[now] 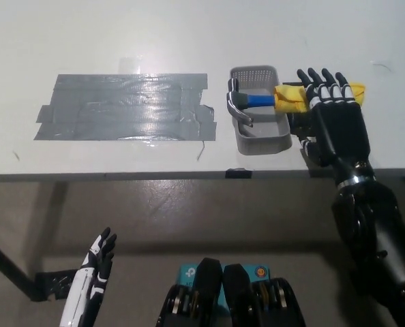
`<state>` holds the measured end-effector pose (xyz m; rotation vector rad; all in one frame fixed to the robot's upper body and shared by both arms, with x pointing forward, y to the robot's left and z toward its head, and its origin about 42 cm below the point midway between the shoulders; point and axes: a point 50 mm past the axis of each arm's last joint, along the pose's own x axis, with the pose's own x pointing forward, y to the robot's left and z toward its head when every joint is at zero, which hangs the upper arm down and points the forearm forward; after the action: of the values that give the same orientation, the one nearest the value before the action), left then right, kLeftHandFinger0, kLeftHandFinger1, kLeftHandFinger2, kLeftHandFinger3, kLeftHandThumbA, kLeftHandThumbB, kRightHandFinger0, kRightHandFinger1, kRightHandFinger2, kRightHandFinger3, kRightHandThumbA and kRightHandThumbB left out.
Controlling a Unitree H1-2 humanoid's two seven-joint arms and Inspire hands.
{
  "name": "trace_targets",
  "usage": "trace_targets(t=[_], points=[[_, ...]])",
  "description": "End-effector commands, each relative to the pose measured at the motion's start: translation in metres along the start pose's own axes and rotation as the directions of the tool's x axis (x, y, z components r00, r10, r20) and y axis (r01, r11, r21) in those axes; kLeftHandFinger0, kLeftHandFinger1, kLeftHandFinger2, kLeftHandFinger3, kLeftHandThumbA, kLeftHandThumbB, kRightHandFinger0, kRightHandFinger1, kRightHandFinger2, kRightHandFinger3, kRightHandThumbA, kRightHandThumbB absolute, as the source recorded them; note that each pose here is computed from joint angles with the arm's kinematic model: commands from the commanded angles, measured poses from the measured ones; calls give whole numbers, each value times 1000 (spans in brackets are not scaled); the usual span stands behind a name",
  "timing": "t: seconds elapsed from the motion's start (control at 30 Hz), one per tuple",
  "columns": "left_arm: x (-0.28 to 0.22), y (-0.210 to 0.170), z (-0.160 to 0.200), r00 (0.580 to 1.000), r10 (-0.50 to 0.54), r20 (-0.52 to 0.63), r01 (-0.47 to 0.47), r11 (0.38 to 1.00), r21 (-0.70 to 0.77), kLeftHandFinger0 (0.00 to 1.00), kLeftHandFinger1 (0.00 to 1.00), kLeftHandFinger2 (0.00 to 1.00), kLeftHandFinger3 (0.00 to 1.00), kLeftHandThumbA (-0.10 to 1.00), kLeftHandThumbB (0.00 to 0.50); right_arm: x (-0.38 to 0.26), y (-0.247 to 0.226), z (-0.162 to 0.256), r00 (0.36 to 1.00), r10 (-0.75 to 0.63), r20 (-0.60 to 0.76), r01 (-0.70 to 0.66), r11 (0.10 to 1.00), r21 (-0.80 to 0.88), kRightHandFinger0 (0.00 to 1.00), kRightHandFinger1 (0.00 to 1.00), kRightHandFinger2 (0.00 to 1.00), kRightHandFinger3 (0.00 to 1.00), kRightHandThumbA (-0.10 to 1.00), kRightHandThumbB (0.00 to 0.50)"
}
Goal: The robot picks the hammer with right hand and hits the black area on the desk and places it back.
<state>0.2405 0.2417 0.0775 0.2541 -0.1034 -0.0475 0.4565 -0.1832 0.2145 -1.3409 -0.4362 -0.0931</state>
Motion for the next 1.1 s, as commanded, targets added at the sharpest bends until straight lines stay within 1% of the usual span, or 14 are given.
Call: trace_targets(t=[0.0, 0.13, 0.27, 0.33, 0.4, 0.5, 0.57, 0.6, 0.67, 0.83, 0.87, 0.9, 0.93, 1.07], points=[[-1, 2, 7, 998, -2, 56, 1, 1000, 15, 1000, 1000, 1000, 1000, 986, 45, 25, -22, 10, 993, -118, 21, 119, 992, -33, 1000, 1000, 1000, 1000, 876, 348], [-2, 2, 6, 999, -4, 52, 3, 1000, 22, 1000, 1000, 1000, 1000, 999, 47, 33, -18, 10, 994, -104, 13, 105, 993, -47, 1000, 1000, 1000, 1000, 861, 353], [-2, 2, 8, 999, -1, 53, 0, 1000, 14, 1000, 1000, 1000, 1000, 991, 34, 41, -20, 10, 995, -96, 6, 96, 994, -51, 1000, 1000, 1000, 1000, 873, 349], [-2, 2, 8, 998, -1, 55, 0, 1000, 18, 1000, 1000, 1000, 1000, 994, 35, 44, -20, 11, 995, -96, 9, 96, 994, -47, 1000, 1000, 1000, 1000, 883, 342], [-2, 2, 7, 998, 2, 56, -4, 1000, 27, 1000, 1000, 1000, 1000, 1000, 57, 48, -20, 13, 996, -87, 10, 87, 994, -63, 1000, 1000, 1000, 1000, 915, 340], [-3, 1, 7, 999, -3, 53, 2, 1000, 20, 1000, 1000, 1000, 1000, 1000, 57, 53, -21, 14, 997, -78, 5, 78, 994, -74, 1000, 1000, 1000, 1000, 919, 339], [-2, 1, 7, 998, -5, 60, 4, 1000, 13, 1000, 1000, 1000, 1000, 997, 44, 56, -21, 15, 998, -66, 2, 66, 996, -56, 1000, 1000, 1000, 1000, 892, 325], [0, 2, 7, 998, -3, 67, 2, 1000, 15, 1000, 1000, 1000, 1000, 985, 37, 58, -21, 15, 998, -69, 2, 69, 996, -50, 1000, 1000, 1000, 1000, 875, 327], [-1, 2, 8, 998, -6, 68, 5, 1000, 22, 1000, 1000, 1000, 1000, 985, 23, 61, -19, 16, 998, -69, 2, 69, 996, -48, 1000, 1000, 1000, 1000, 876, 330], [-2, 2, 6, 998, -10, 69, 9, 1000, 12, 1000, 1000, 1000, 1000, 976, 15, 68, -16, 18, 998, -61, -13, 60, 997, -55, 1000, 1000, 1000, 1000, 875, 327], [-2, 2, 6, 997, -15, 71, 14, 1000, 17, 995, 1000, 1000, 1000, 977, 7, 70, -16, 18, 998, -62, -16, 61, 997, -55, 1000, 1000, 1000, 1000, 862, 323], [-5, 2, 5, 998, -16, 66, 15, 1000, 19, 982, 1000, 1000, 1000, 984, 9, 69, -14, 19, 998, -59, -18, 58, 997, -59, 1000, 1000, 1000, 1000, 862, 324], [-6, 2, 5, 997, -17, 69, 16, 1000, 23, 965, 1000, 1000, 1000, 989, 0, 70, -12, 19, 998, -60, -19, 58, 996, -67, 1000, 1000, 1000, 1000, 877, 330], [-5, 1, 4, 998, -19, 65, 17, 1000, 23, 937, 978, 975, 1000, 997, 9, 76, -11, 19, 998, -52, -31, 50, 997, -60, 1000, 1000, 1000, 1000, 873, 328]])
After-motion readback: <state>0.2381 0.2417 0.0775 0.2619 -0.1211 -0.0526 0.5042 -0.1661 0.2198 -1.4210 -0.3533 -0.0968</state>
